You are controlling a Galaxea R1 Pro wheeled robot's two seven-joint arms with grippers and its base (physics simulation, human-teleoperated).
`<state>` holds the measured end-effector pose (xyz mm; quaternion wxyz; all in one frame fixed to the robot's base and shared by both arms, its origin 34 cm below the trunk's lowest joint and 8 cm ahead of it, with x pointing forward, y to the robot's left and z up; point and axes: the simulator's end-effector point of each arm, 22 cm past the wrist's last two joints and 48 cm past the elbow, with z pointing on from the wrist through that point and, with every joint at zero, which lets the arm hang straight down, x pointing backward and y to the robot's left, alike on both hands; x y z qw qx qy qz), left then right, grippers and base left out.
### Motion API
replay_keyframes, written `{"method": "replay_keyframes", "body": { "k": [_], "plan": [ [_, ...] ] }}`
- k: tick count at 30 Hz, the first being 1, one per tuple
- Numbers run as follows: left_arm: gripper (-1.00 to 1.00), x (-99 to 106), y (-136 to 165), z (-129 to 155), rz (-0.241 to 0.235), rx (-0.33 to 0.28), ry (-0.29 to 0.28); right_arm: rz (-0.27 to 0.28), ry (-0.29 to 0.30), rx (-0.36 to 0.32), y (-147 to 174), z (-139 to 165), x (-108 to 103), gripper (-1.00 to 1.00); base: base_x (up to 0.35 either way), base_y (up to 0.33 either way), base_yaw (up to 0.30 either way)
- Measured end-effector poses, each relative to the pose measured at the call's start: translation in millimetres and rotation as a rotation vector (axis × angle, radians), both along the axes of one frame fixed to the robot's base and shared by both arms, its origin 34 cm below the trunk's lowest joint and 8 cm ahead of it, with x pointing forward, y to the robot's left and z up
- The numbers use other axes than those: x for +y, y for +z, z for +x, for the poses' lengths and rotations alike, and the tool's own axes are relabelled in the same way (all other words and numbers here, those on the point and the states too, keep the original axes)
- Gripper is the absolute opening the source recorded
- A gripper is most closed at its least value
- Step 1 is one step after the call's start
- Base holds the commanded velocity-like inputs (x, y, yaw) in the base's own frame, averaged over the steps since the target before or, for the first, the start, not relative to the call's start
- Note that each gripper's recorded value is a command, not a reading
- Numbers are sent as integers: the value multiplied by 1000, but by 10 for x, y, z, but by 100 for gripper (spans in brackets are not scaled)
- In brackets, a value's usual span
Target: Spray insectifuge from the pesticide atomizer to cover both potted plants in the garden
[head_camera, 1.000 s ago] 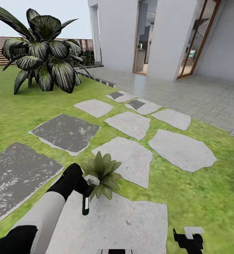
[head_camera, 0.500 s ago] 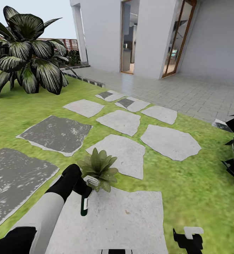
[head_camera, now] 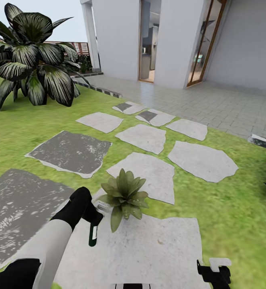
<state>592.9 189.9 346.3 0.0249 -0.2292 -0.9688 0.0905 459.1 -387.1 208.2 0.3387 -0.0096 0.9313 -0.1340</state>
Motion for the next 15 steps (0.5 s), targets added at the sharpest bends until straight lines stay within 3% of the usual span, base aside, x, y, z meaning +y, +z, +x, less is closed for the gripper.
{"method": "replay_keyframes", "body": {
  "k": [6, 15],
  "plan": [
    [-100, -7, -1, -6, -2, 1, 0, 1, -1, -1, 0, 1, 8, 100, 0, 305, -23],
    [-100, -19, -4, -8, -3, 2, -2, 0, -1, -1, 0, 1, 7, 100, 0, 258, -278]
  ]
}}
